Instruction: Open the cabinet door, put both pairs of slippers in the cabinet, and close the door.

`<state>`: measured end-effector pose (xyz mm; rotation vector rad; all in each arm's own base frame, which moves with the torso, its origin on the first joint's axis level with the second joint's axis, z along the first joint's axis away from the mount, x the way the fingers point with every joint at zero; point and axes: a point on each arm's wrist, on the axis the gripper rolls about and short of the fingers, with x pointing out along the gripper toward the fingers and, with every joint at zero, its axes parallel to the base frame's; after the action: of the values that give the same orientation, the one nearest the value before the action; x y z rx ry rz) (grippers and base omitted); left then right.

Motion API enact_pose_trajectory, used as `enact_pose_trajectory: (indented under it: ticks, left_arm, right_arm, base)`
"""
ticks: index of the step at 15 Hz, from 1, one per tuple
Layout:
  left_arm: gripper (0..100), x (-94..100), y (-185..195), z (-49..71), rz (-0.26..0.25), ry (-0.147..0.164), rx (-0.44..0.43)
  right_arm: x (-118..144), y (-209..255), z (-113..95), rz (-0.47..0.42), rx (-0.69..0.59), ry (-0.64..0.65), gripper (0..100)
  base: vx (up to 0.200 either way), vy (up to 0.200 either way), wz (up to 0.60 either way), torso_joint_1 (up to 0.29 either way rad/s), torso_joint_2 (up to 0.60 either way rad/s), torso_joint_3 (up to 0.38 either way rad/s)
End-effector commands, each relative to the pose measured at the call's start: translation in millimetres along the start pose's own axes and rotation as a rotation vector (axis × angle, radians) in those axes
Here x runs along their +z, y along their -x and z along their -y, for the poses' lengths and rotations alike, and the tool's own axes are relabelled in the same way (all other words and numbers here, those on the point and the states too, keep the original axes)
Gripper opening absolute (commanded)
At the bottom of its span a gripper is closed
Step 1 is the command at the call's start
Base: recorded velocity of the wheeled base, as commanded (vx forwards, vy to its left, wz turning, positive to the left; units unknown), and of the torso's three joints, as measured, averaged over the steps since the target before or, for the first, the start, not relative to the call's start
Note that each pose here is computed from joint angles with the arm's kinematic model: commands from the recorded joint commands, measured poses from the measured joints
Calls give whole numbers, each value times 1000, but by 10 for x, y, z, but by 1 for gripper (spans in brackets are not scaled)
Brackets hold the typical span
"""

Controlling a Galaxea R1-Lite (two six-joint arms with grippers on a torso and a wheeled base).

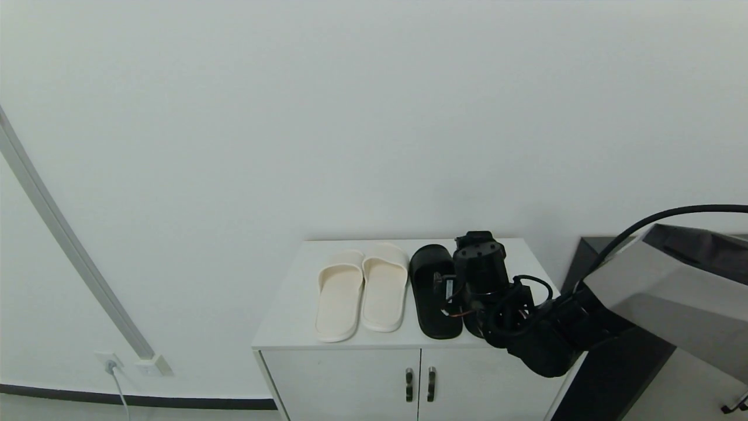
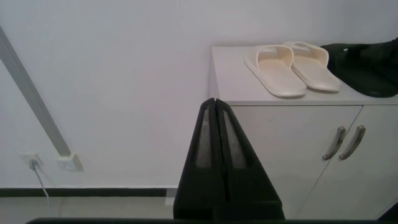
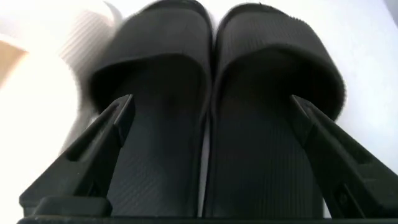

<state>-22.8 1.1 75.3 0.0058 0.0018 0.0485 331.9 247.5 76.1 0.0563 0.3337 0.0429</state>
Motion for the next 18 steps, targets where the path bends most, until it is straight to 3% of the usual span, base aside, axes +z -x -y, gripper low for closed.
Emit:
enact_pose_trajectory:
  ticks: [1,8,9,15,18]
  left_arm:
    - [0,0,0,0,0,0,1]
    - [0,0,0,0,0,0,1]
    - [0,0,0,0,0,0,1]
    - [0,-1,0,0,-1,3,1]
    - [0,0,0,0,0,3,1]
  right_arm:
    - [-93,-193,3,-9,-22,0,100]
    - [-60,-580,-33,24,-53,-23,100]
    - [-58,-580,-33,25,-53,-15,0]
    - [-50,-566,-35,27,-52,12,0]
    - [99,-443,6,47,-49,3,0]
  base:
    - [0,0,0,0,0,0]
    - [0,0,0,0,0,0]
    - [0,0,0,0,0,0]
    - [0,0,0,0,0,0]
    - [0,0,0,0,0,0]
